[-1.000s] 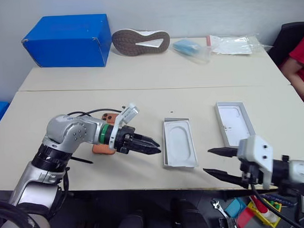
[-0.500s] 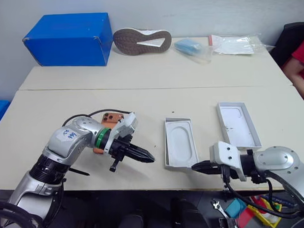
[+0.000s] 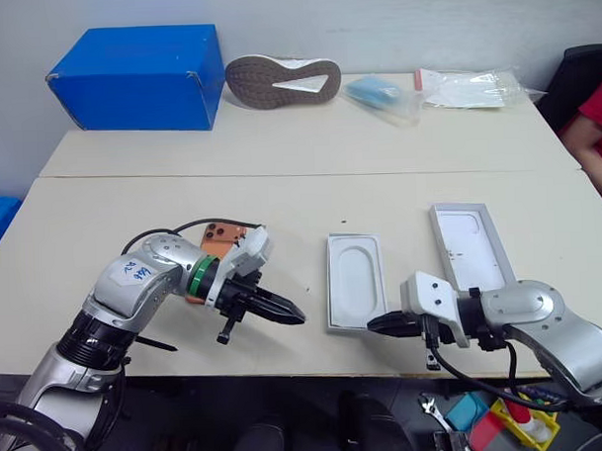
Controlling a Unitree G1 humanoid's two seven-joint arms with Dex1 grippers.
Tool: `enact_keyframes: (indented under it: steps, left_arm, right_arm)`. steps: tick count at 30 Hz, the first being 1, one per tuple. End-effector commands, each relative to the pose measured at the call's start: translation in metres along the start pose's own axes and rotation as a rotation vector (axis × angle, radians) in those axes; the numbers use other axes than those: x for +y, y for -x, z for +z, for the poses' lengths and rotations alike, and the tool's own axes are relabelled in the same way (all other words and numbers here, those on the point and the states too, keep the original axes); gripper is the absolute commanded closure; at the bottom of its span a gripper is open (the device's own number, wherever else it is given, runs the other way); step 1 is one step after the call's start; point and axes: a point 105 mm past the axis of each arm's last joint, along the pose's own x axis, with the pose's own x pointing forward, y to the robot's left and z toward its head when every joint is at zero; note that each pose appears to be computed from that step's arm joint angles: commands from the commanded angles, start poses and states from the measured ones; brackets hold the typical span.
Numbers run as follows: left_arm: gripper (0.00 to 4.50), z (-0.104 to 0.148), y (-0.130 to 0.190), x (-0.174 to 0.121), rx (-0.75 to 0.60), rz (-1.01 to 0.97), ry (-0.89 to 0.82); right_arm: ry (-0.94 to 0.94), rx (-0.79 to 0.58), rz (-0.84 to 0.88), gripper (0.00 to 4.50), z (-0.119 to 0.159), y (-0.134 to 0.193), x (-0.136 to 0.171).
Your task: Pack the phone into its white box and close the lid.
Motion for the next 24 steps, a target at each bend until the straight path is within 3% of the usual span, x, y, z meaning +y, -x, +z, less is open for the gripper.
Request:
enact_keyframes:
  steps: [1, 6, 12, 21, 24]
  left_arm:
    - [4.50, 0.005, 0.006, 0.000, -0.006, 0.014, -0.035]
    - [4.50, 0.004, 0.006, 0.002, -0.024, 0.024, -0.026]
    - [4.50, 0.003, 0.008, 0.000, -0.037, 0.030, -0.007]
    - [4.50, 0.002, 0.016, 0.001, -0.065, 0.081, 0.024]
    - [4.50, 0.002, 0.018, -0.001, -0.078, 0.091, 0.037]
  right_arm:
    - [0.032, -0.054, -0.038, 4.47, 0.018, 0.004, -0.004]
    - [0.044, 0.003, -0.164, 4.47, 0.001, -0.001, -0.028]
    - [0.013, 0.051, -0.166, 4.47, -0.019, -0.009, -0.029]
    - [0.039, -0.145, -0.146, 4.47, 0.024, -0.003, -0.025]
    - [0.059, -0.155, -0.150, 4.47, 0.033, 0.008, -0.024]
